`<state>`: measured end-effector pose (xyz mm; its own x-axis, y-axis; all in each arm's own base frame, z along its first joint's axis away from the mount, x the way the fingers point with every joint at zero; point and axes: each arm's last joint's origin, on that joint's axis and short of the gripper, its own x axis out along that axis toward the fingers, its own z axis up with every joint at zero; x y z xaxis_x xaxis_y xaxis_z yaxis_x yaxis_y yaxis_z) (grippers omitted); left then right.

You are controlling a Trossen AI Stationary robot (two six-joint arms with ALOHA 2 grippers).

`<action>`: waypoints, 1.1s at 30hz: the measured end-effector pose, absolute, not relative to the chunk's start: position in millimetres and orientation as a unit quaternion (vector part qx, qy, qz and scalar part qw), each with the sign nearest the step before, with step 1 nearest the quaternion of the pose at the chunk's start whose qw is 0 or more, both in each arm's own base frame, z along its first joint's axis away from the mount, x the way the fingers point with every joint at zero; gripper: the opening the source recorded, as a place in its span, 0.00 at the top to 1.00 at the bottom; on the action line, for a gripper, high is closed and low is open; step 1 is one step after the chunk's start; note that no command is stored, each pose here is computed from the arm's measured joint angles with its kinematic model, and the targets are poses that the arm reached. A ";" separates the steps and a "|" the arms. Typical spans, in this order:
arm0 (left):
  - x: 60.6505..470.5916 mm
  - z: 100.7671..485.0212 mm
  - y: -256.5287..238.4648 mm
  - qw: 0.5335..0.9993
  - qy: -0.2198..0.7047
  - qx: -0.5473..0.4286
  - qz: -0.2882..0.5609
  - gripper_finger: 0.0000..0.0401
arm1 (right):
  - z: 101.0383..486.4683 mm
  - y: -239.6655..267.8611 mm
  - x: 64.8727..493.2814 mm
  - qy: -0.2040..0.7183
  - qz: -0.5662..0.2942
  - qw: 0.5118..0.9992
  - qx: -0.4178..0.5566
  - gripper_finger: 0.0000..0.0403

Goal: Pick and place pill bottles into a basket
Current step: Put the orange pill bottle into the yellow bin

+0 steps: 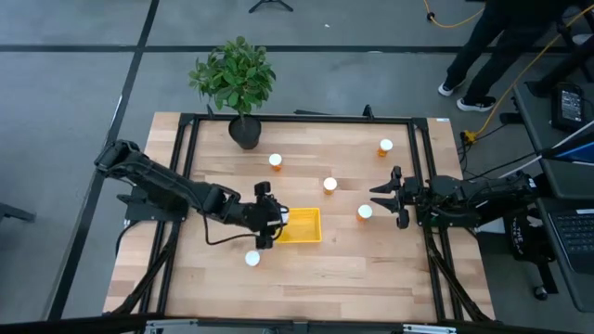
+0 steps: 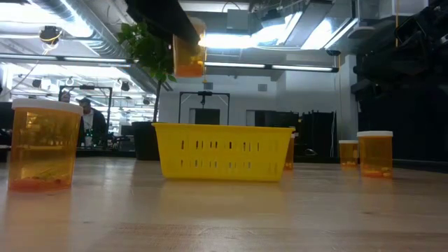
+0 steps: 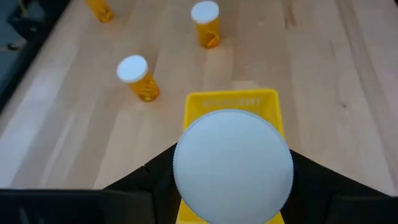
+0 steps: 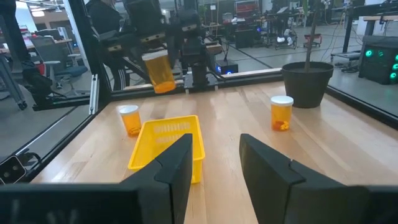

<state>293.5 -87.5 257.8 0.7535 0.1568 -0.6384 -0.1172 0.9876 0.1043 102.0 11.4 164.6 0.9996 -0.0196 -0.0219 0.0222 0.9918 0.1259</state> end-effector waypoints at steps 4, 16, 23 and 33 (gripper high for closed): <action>294.6 255.4 -82.3 0.934 0.347 0.024 0.074 0.49 | 164.6 11.4 102.0 0.010 -0.010 0.998 0.063 0.66; 303.7 246.9 -84.5 0.935 0.348 0.029 0.057 0.49 | 164.5 11.4 102.0 0.011 -0.010 0.998 0.063 0.66; 318.0 220.3 -83.0 0.922 0.380 0.036 0.065 0.48 | 164.6 11.4 102.0 0.010 -0.010 0.998 0.064 0.66; 332.4 200.1 -70.6 0.914 0.405 0.018 0.034 0.50 | 164.0 11.5 101.9 0.013 -0.009 0.997 0.075 0.66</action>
